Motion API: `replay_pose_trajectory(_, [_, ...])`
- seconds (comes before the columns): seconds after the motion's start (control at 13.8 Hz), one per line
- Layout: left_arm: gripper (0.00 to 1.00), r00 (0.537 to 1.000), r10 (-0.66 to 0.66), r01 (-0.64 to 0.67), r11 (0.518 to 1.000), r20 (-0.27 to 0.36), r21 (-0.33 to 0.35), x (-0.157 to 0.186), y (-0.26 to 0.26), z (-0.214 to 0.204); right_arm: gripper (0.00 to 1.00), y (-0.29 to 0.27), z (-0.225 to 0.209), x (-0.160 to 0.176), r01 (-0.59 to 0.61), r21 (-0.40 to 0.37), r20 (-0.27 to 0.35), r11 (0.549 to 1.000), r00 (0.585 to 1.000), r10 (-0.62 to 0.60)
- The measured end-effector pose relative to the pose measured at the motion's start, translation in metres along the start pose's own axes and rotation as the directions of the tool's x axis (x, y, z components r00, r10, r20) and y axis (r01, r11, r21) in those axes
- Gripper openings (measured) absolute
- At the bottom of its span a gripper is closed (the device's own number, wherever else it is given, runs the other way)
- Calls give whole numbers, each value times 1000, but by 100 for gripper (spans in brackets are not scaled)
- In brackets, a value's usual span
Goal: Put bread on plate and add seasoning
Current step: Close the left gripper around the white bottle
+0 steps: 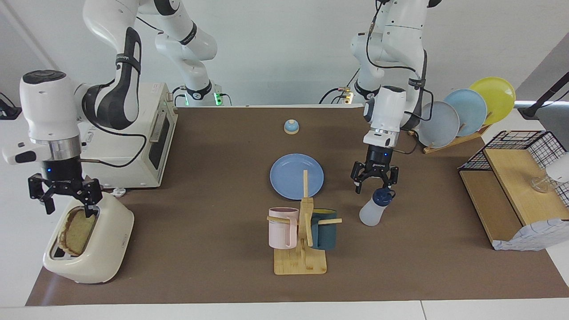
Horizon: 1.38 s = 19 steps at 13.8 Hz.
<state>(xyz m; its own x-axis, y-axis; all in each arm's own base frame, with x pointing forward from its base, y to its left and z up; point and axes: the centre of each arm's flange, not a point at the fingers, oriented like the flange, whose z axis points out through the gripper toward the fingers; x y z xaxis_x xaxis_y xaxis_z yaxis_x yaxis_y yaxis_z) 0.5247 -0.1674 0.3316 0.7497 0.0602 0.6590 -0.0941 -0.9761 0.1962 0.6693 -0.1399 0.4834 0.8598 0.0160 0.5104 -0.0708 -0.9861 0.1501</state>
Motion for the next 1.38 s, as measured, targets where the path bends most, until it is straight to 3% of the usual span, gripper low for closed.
replay_pose_trajectory(0.15, [100, 1000, 5, -5, 1000, 0, 20, 6, -4, 9, 93, 0, 8, -1, 0, -1, 2, 1000, 1000, 0])
replay_pose_trajectory(0.29, [100, 1000, 28, -28, 998, -5, 56, 9, -8, 19, 72, 1, 12, 1, 18, -3, 2, 1000, 1000, -18])
replay_pose_trajectory(0.36, [100, 999, 44, -43, 996, -12, 75, 12, -9, 22, 72, 0, 10, 3, 44, -5, -3, 999, 999, -44])
replay_pose_trajectory(0.44, [100, 998, 51, -49, 995, -22, 91, 15, -9, 24, 66, -1, 8, 6, 71, -9, -7, 997, 997, -71])
replay_pose_trajectory(0.73, [100, 999, 41, -37, 995, -30, 97, 16, 0, 29, 17, -6, 0, 17, 270, -74, 35, 960, 963, -268])
replay_pose_trajectory(0.8, [100, 999, 44, -41, 994, -27, 99, 15, 1, 32, 11, -8, -2, 19, 296, -79, 41, 952, 955, -294])
replay_pose_trajectory(1.09, [100, 998, 29, -24, 994, -49, 109, 9, 0, 43, 9, -10, -12, 28, 327, -76, 79, 942, 944, -322])
replay_pose_trajectory(1.38, [100, 997, 22, -14, 994, -70, 106, 11, 3, 44, 7, -33, -75, 51, 354, -35, 159, 935, 925, -344])
